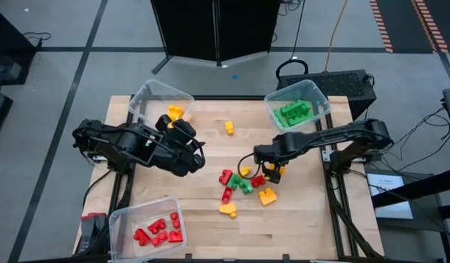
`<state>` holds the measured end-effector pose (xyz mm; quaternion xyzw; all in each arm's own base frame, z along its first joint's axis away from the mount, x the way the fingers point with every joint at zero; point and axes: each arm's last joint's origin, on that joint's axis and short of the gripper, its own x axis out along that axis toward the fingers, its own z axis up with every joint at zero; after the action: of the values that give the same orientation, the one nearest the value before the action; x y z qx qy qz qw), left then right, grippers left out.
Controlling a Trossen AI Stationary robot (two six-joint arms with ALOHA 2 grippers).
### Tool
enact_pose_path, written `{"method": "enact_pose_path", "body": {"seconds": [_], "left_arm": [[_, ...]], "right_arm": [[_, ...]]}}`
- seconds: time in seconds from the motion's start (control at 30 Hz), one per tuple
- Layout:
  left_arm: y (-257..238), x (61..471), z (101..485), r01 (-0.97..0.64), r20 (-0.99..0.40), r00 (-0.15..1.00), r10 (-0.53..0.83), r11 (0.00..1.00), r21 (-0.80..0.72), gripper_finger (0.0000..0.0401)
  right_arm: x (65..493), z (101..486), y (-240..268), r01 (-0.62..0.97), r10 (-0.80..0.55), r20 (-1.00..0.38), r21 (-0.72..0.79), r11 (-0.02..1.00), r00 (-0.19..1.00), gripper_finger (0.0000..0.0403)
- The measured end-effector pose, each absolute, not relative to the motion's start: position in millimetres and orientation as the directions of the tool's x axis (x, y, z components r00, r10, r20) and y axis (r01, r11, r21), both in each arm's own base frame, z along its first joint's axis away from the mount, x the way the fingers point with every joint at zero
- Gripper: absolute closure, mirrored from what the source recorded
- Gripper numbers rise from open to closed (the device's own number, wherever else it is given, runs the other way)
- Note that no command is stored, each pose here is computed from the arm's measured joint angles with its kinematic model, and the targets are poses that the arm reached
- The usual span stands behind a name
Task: Sort blocks
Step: Put the yellow game piece into the top left transparent bin
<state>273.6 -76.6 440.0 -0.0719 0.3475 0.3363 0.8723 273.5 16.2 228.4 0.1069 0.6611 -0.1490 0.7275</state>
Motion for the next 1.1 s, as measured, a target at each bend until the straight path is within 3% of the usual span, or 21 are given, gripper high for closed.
{"method": "enact_pose_path", "body": {"seconds": [0.23, 0.37, 0.5, 0.67, 0.83, 1.1], "left_arm": [[-77, 274, 439, -0.625, -0.674, 0.529, 0.515, 0.774, 0.101, 0.0294], [-77, 273, 439, -0.623, -0.675, 0.527, 0.517, 0.775, 0.107, 0.0294], [-77, 273, 439, -0.607, -0.675, 0.527, 0.517, 0.784, 0.127, 0.0294], [-74, 274, 439, -0.618, -0.668, 0.522, 0.531, 0.775, 0.133, 0.0294], [-72, 274, 439, -0.625, -0.666, 0.518, 0.538, 0.769, 0.135, 0.0294], [-72, 274, 439, -0.628, -0.665, 0.519, 0.537, 0.768, 0.130, 0.0294]], "right_arm": [[277, 202, 17, 0.374, -0.076, -0.996, -0.056, 0.926, 0.041, 0.0041], [262, 177, 16, 0.389, -0.077, -0.997, -0.082, 0.918, -0.027, 0.0041], [251, 159, 16, 0.392, -0.036, -0.999, -0.041, 0.919, -0.022, 0.0050], [241, 145, 16, 0.408, -0.026, -0.999, -0.039, 0.912, -0.036, 0.0128], [240, 141, 16, 0.423, -0.038, -0.999, -0.045, 0.905, -0.025, 0.0279], [240, 141, 15, 0.428, -0.047, -0.999, -0.051, 0.902, -0.020, 0.0286]]}}
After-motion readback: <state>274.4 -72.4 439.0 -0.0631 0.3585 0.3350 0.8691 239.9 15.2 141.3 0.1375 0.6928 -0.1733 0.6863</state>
